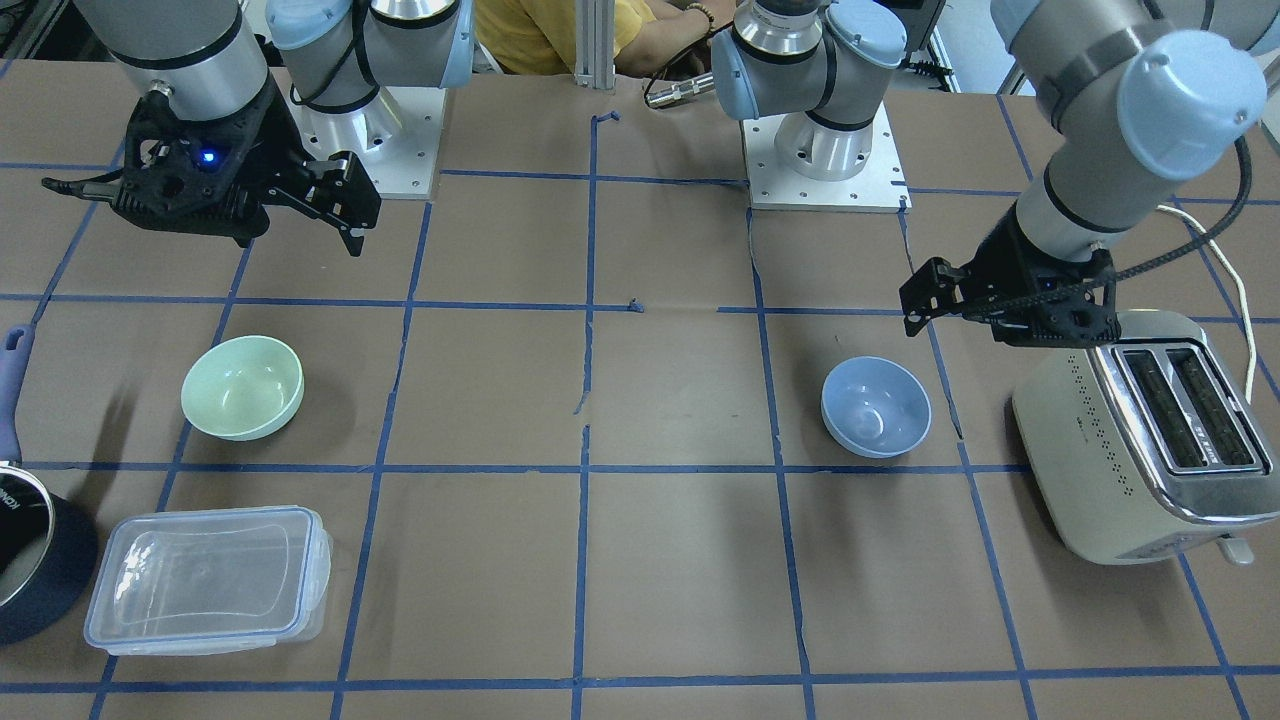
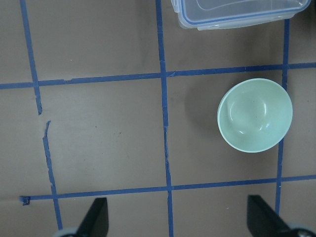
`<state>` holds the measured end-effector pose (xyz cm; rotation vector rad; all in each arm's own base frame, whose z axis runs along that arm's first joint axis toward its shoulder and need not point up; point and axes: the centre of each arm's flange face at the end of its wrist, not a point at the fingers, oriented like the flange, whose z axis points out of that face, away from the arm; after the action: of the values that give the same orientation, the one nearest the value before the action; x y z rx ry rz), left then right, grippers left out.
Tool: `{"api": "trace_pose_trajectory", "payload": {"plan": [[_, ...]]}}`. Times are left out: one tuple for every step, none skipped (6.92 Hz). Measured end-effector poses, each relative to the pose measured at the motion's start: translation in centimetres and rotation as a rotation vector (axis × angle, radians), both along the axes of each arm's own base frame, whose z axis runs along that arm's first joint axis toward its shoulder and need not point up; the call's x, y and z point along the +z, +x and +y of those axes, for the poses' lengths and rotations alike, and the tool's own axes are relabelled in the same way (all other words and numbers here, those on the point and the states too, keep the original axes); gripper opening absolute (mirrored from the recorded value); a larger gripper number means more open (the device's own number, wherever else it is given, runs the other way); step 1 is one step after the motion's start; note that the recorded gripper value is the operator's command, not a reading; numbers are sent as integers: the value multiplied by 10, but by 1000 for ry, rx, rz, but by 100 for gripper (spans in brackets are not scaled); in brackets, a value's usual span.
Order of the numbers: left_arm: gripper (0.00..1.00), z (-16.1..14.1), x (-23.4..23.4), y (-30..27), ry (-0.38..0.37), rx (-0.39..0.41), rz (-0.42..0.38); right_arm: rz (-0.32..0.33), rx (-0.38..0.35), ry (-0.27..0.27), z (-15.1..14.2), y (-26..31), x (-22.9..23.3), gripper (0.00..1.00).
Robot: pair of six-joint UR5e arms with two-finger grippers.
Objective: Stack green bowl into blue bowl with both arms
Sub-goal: 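Lower left gripper to blue bowl while right gripper descends to green bowl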
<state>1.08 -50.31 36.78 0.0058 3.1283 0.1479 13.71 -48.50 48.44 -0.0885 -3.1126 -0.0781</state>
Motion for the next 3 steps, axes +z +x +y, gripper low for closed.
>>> {"api": "trace_pose_trajectory", "payload": {"plan": [[100,4,-40,14,-16,3,-2,4,-9,13,-2,-7,-10,100],[100,8,-75,22,-27,-8,-2,3,-40,35,-8,-25,-22,100],[88,10,-104,34,-29,-24,3,-3,-84,53,-15,-48,-33,100]]}}
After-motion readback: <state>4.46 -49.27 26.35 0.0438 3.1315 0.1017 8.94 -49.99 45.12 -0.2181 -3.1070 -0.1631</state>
